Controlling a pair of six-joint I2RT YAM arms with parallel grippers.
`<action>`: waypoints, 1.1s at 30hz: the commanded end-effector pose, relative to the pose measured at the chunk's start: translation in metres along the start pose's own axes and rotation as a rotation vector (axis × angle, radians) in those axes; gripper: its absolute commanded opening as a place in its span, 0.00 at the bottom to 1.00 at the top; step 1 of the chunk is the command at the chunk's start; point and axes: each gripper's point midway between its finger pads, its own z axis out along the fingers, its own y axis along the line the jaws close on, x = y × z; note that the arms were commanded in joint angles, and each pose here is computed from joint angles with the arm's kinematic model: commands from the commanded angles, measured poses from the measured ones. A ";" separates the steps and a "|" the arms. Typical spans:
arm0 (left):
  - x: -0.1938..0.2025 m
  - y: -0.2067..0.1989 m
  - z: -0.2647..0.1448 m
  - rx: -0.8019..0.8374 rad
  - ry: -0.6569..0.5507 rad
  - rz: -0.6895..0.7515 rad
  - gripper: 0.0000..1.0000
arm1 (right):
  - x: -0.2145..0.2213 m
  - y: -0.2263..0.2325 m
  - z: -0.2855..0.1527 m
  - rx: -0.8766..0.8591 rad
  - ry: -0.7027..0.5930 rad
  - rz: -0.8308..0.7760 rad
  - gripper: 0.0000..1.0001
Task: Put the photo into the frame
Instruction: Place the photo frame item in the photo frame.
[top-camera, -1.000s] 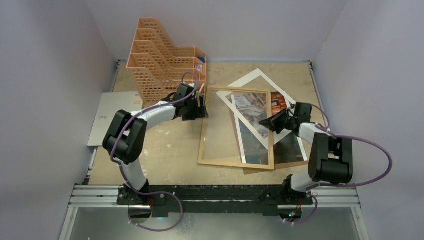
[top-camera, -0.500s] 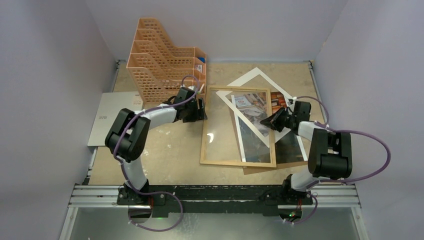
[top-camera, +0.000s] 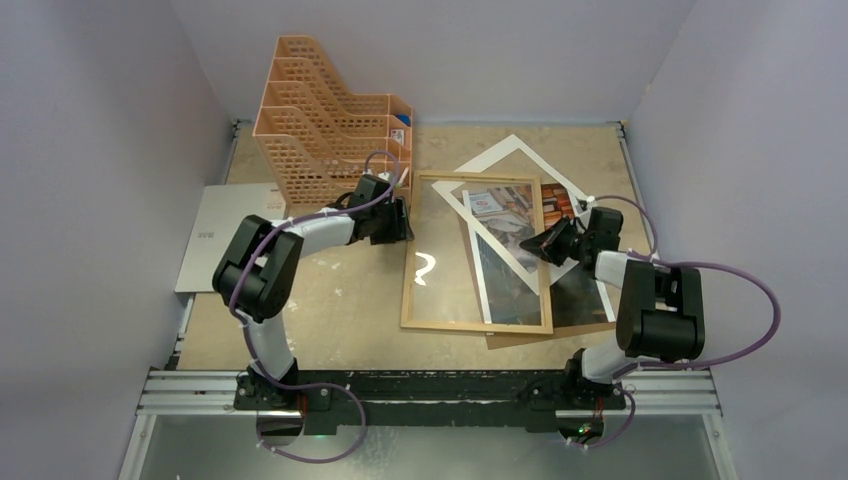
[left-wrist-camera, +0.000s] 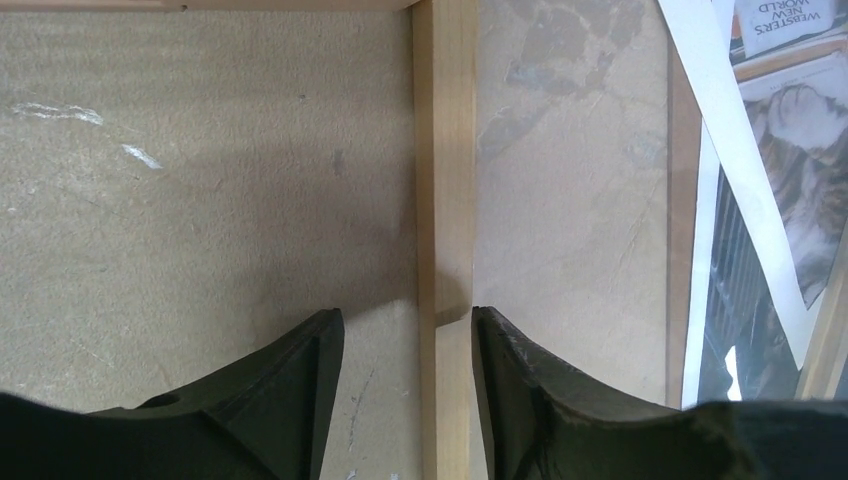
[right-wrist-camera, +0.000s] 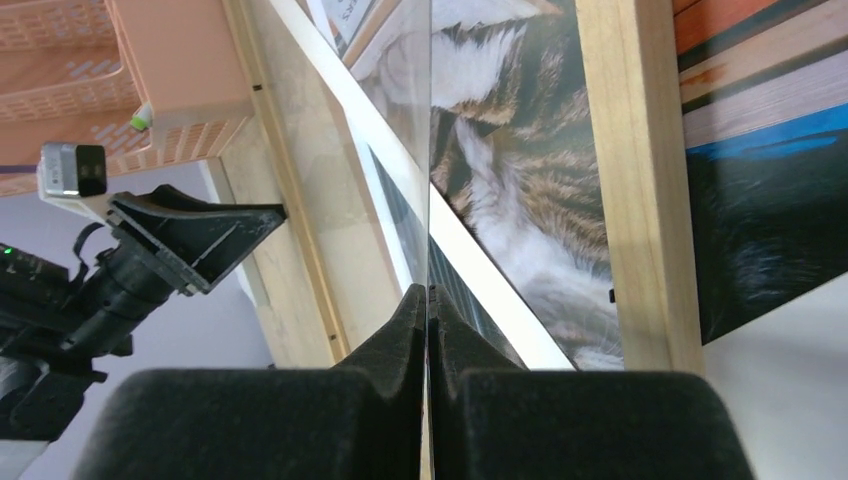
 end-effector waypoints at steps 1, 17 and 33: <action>0.000 -0.002 0.005 0.019 -0.001 0.003 0.50 | 0.012 0.018 -0.003 -0.085 0.087 0.065 0.00; 0.005 0.007 0.006 -0.016 0.001 0.002 0.26 | 0.019 0.076 -0.031 -0.352 0.160 0.083 0.00; 0.010 0.011 0.010 -0.029 0.019 -0.006 0.11 | 0.020 0.105 -0.050 -0.473 0.156 0.068 0.00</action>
